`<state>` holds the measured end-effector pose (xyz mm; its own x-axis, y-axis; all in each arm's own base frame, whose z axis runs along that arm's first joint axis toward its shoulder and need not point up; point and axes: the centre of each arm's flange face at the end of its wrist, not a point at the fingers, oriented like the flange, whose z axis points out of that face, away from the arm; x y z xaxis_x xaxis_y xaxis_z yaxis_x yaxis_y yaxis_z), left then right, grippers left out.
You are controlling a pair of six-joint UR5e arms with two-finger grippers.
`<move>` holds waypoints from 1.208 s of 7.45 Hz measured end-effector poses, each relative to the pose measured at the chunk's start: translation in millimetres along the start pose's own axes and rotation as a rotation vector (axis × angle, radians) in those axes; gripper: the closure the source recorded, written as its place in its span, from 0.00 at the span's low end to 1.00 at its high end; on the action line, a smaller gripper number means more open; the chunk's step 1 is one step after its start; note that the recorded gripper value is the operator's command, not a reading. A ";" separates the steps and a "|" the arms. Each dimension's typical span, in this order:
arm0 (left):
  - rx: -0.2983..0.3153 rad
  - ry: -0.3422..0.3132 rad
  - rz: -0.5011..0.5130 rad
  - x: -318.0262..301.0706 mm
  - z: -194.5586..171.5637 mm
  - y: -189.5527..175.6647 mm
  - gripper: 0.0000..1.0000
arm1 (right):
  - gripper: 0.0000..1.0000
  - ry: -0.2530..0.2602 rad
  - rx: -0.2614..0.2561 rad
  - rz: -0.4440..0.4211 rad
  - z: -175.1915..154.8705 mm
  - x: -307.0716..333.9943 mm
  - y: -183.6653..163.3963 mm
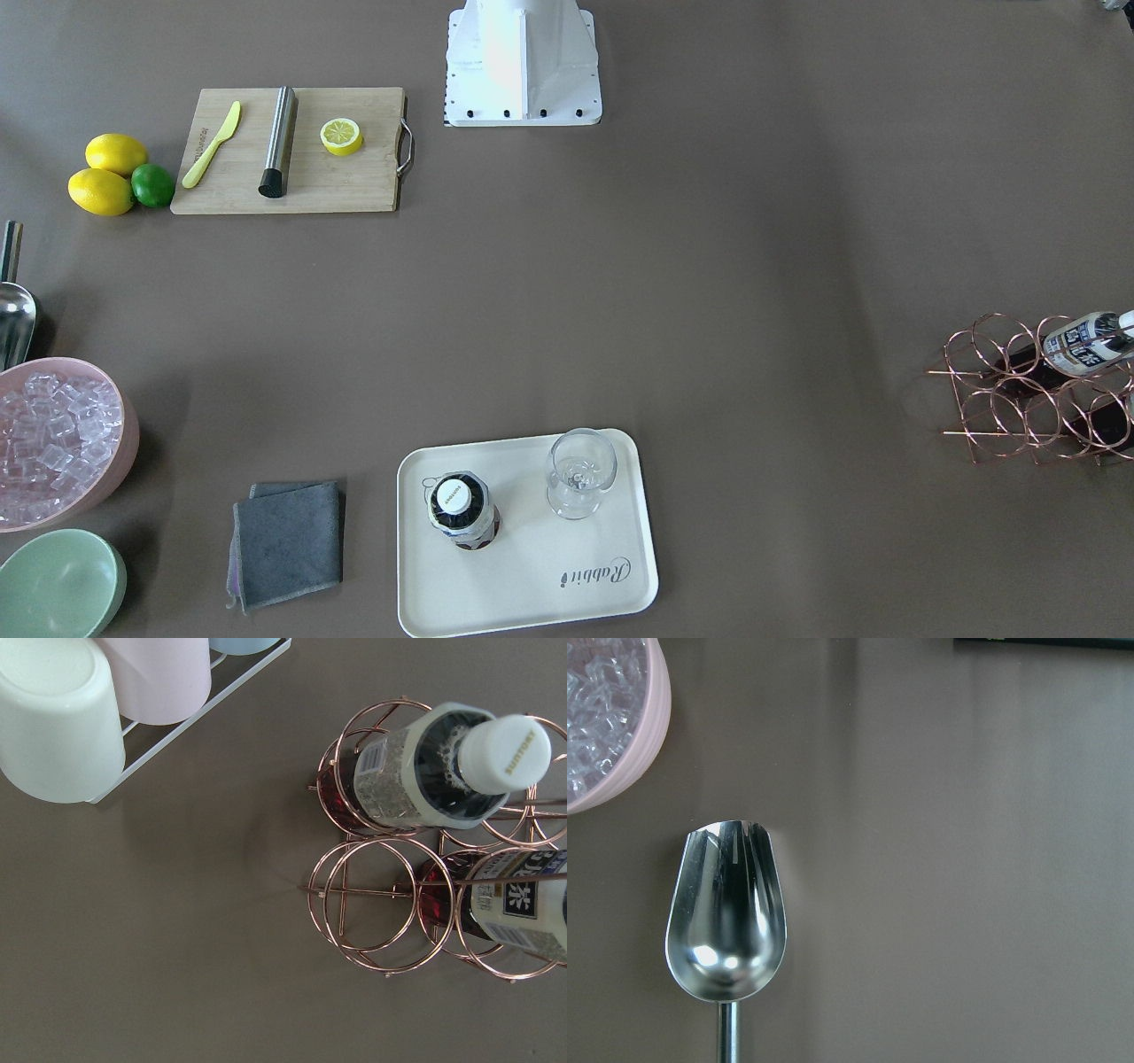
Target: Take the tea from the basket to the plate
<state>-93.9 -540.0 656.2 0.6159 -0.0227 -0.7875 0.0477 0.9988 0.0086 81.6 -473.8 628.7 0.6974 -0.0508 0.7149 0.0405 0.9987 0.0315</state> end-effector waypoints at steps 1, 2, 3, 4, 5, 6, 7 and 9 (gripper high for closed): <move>-0.002 -0.002 -0.019 -1.1 0.7 1.5 0.02 | 0.00 0.000 0.000 0.001 0.0 0.7 -0.1; -0.001 -0.002 -0.055 -0.6 0.8 1.6 0.02 | 0.00 -0.002 0.002 0.006 -1.8 2.5 0.6; -0.001 -0.006 -0.072 3.5 0.7 -0.8 0.02 | 0.00 -0.004 0.005 0.013 -3.4 7.1 3.7; -0.004 -0.011 -0.075 7.6 1.9 -3.4 0.02 | 0.00 -0.004 0.007 0.017 -4.0 9.5 6.0; -0.007 -0.020 -0.075 9.6 3.2 -4.7 0.02 | 0.00 -0.004 0.007 0.017 -3.3 10.8 7.6; -0.011 -0.028 -0.073 11.1 5.4 -4.9 0.02 | 0.00 -0.002 0.005 0.018 -1.6 12.7 9.1; -0.016 -0.032 -0.070 12.4 7.7 -4.8 0.02 | 0.00 0.000 0.002 0.021 0.0 14.6 10.4; -0.020 -0.034 -0.068 13.3 10.1 -4.3 0.02 | 0.00 0.001 -0.003 0.032 2.4 17.6 13.0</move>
<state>-78.0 -545.0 651.8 0.6385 -0.0920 -0.7641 0.0752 0.9955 -0.0570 92.7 -461.7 643.4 0.6989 -0.0189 0.7150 0.0205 0.9998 0.0063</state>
